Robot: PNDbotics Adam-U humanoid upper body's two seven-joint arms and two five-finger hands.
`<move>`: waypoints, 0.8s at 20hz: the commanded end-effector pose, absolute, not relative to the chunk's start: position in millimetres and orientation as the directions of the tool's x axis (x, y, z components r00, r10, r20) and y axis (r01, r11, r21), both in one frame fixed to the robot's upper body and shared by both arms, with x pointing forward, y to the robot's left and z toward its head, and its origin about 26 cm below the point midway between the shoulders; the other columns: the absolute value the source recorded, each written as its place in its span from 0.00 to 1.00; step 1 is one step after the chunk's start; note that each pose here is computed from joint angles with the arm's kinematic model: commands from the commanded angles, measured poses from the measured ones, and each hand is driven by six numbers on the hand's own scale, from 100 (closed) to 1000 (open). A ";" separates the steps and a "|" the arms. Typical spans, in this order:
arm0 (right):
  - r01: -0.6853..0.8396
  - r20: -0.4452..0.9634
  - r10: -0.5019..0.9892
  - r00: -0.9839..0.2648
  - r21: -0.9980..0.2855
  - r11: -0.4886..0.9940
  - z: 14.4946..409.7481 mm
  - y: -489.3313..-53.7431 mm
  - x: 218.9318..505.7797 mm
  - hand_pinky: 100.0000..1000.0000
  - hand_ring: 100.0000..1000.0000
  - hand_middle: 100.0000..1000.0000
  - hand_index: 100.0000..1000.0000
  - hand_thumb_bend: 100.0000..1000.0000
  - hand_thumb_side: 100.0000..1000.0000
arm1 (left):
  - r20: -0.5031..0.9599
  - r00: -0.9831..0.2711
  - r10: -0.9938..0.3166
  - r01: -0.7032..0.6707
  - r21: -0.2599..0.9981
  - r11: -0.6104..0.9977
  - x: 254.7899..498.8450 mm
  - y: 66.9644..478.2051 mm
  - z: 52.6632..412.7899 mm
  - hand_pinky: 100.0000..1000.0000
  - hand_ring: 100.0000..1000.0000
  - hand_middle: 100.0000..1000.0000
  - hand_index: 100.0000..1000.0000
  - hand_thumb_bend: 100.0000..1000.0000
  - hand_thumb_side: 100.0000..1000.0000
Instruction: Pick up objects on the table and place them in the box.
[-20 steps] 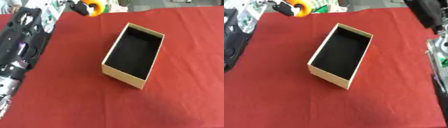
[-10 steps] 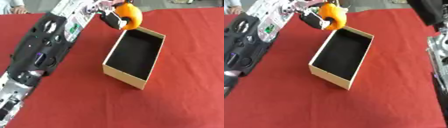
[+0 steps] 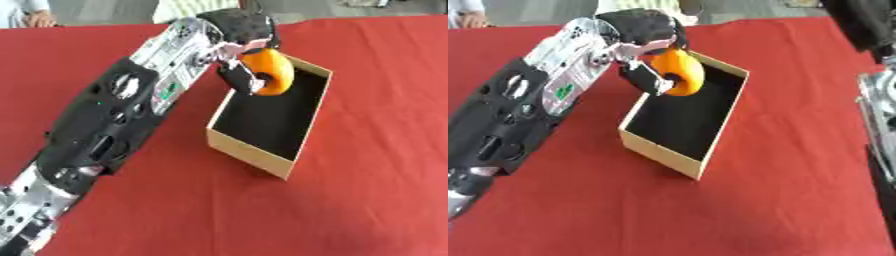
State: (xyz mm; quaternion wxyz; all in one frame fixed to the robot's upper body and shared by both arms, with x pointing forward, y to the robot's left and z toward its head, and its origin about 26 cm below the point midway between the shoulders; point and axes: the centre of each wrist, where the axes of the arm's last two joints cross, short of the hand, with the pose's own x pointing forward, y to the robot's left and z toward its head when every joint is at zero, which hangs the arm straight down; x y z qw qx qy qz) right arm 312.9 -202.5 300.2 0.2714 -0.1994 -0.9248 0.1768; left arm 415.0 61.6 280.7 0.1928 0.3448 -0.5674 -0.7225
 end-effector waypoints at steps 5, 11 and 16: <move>0.291 0.412 0.467 -0.783 -0.421 0.859 306.0 -205.2 308.3 0.92 0.78 0.72 0.91 0.00 0.73 | -0.310 -0.711 -0.631 -0.142 0.942 -0.303 411.7 42.5 274.1 0.21 0.54 0.59 0.68 0.00 0.20; 0.287 0.418 0.462 -0.782 -0.417 0.862 304.4 -205.5 308.4 0.92 0.78 0.72 0.91 0.00 0.73 | -0.337 -0.743 -0.579 -0.162 0.929 -0.333 407.9 28.6 265.4 0.22 0.55 0.59 0.69 0.00 0.12; 0.285 0.419 0.460 -0.783 -0.415 0.864 303.7 -205.6 308.5 0.92 0.78 0.72 0.91 0.00 0.73 | -0.342 -0.747 -0.571 -0.121 0.913 -0.388 411.7 28.9 256.1 0.31 0.65 0.68 0.73 0.14 0.22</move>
